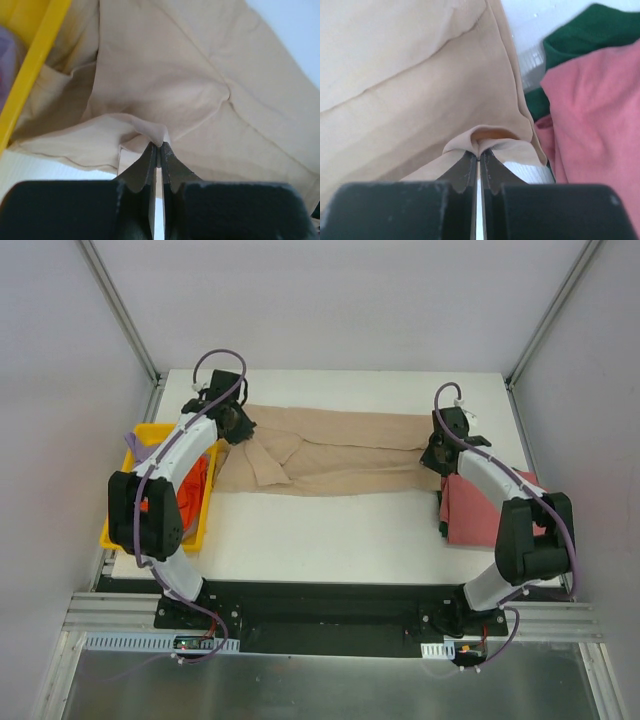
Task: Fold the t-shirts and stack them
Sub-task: Fold the other side of the tshirt into a rectangle, then rotate the tshirt 90 degrees
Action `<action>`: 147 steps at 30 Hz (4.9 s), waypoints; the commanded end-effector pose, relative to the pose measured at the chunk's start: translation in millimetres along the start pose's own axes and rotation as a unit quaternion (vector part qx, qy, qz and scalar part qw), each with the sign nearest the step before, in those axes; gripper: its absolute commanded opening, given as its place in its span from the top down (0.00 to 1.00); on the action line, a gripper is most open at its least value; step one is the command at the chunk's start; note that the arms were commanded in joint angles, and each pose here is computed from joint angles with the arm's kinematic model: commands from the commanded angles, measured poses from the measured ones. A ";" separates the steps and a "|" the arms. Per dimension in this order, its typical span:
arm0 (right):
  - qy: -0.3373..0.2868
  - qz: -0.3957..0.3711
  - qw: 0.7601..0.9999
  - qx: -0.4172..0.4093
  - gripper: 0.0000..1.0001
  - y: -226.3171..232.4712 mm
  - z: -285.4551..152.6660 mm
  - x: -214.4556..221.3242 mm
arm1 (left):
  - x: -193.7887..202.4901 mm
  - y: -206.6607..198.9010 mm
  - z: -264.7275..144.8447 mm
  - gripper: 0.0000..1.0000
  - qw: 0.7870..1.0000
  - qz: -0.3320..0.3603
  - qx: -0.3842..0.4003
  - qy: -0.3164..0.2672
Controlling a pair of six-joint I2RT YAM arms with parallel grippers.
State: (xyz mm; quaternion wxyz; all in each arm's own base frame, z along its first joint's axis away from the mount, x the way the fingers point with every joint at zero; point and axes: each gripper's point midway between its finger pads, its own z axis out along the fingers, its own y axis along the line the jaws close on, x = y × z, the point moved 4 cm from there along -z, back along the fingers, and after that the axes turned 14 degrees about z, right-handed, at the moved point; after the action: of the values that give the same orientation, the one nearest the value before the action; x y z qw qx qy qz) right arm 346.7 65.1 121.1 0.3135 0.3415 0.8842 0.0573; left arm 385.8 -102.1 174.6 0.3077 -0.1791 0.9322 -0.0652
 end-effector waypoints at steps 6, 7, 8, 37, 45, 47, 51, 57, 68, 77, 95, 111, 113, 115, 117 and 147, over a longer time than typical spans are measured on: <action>-0.009 -0.002 1.000 -0.008 1.00 23.4 18.4 -33.7 | -62.3 -16.1 13.9 1.00 0.999 0.002 0.024 -0.040; -0.010 -0.003 1.000 -0.008 1.00 25.4 20.6 -36.7 | -67.9 -18.4 15.6 1.00 0.999 0.008 0.026 -0.044; -0.011 -0.002 1.000 -0.006 1.00 25.8 22.9 -38.4 | -72.2 -21.1 17.4 1.00 0.998 0.012 0.031 -0.046; -0.016 -0.001 1.000 0.011 0.41 49.9 97.2 -94.2 | -141.7 -47.3 112.3 0.55 0.995 0.049 0.053 -0.064; -0.023 -0.047 0.997 -0.064 0.00 60.5 33.1 -99.1 | -125.4 -43.6 57.9 0.01 0.995 0.046 0.076 -0.052; 0.015 -0.072 0.990 -0.118 0.04 68.9 22.3 -77.2 | -106.4 -47.0 47.6 0.01 0.993 0.045 0.102 -0.023; 0.088 -0.115 0.973 -0.181 0.04 81.2 16.6 -31.4 | -61.2 -52.5 34.9 0.01 0.988 0.049 0.141 0.039; 0.132 -0.139 0.969 -0.157 0.04 78.8 37.3 1.4 | -20.7 -56.7 45.8 0.01 0.986 0.061 0.130 0.085; 0.146 -0.141 0.975 -0.093 0.04 49.5 55.4 14.2 | -3.9 -47.2 83.8 0.21 0.991 0.043 0.072 0.109; 0.150 -0.140 0.976 -0.078 0.04 41.5 60.7 15.3 | -8.4 -53.1 105.2 0.60 0.991 0.045 0.063 0.110; 0.152 -0.130 0.977 -0.076 0.04 30.4 57.4 6.3 | -39.5 -135.3 118.0 0.84 0.938 0.282 0.198 0.031; 0.129 -0.157 0.973 -0.106 0.04 46.2 29.7 -18.9 | -81.0 -156.6 27.8 0.01 0.945 0.288 0.120 -0.101; 0.126 -0.158 0.973 -0.107 0.04 50.8 26.7 -23.8 | -74.9 -139.6 23.5 0.01 0.954 0.267 0.098 -0.090; 0.120 -0.155 0.973 -0.117 0.04 55.7 27.4 -26.3 | -64.7 -120.2 24.7 0.01 0.965 0.238 0.090 -0.065; 0.125 -0.154 0.973 -0.120 0.04 58.4 30.2 -26.9 | -52.9 -98.6 33.0 0.01 0.976 0.199 0.081 -0.032; 0.158 -0.126 0.961 -0.189 0.04 108.1 117.9 -76.2 | -36.0 -45.0 182.5 0.01 0.986 0.001 0.097 0.134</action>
State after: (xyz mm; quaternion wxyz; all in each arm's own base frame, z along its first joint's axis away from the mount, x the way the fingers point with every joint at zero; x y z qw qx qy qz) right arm 514.8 60.2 108.9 0.2521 0.1519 0.9374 0.1860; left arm 523.4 -117.9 78.3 0.2234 -0.1098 0.9590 -0.1355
